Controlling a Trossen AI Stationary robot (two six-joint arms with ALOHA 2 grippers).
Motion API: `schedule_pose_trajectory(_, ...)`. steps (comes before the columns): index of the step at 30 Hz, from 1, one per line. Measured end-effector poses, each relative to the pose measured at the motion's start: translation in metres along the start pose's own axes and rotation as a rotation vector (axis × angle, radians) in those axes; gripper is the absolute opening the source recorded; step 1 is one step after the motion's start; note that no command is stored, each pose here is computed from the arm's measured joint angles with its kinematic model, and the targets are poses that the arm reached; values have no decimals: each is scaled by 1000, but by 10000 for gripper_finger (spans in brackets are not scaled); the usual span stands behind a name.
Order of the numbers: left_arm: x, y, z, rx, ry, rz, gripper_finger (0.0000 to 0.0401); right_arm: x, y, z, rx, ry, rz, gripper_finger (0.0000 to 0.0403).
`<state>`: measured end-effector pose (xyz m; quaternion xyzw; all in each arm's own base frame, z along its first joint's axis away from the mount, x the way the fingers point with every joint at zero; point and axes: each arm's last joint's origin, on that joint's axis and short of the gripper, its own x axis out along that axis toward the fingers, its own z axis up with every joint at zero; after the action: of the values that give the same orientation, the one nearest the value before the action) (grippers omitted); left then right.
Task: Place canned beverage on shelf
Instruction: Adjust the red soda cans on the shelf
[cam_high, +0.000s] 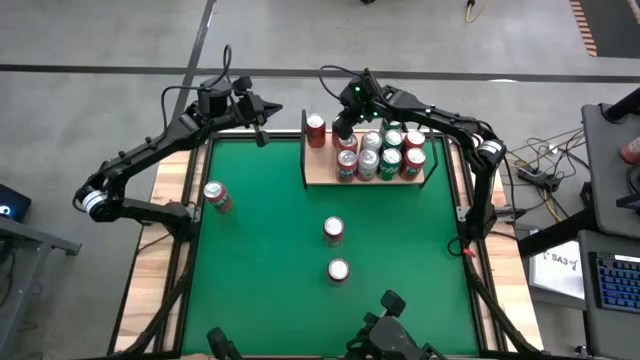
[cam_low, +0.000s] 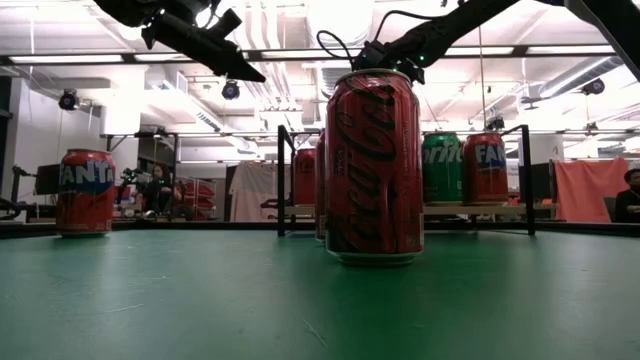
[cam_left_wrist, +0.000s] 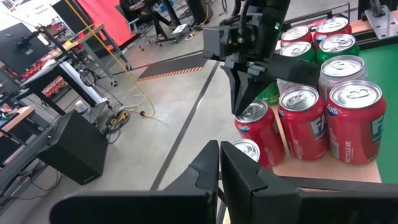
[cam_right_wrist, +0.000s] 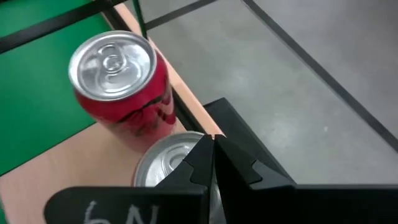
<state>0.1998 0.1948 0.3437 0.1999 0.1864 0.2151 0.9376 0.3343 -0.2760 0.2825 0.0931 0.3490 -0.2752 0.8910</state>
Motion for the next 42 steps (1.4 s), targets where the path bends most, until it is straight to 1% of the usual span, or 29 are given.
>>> schedule_pose_trajectory(3, 0, 0, 0, -1, 2, -2, 0, 0, -1, 0, 1, 6, -34, 9)
schedule_pose_trajectory(18, 0, 0, 0, -2, 3, -2, 0, -8, 0, -5, 57, 73, -33, 9)
schedule_pose_trajectory(25, 0, 0, 0, -6, 4, -3, 0, -9, -1, -6, 55, 86, -55, 9)
schedule_pose_trajectory(42, 0, 0, 0, -9, 4, -3, 0, -12, 0, -8, 42, 117, -56, 9)
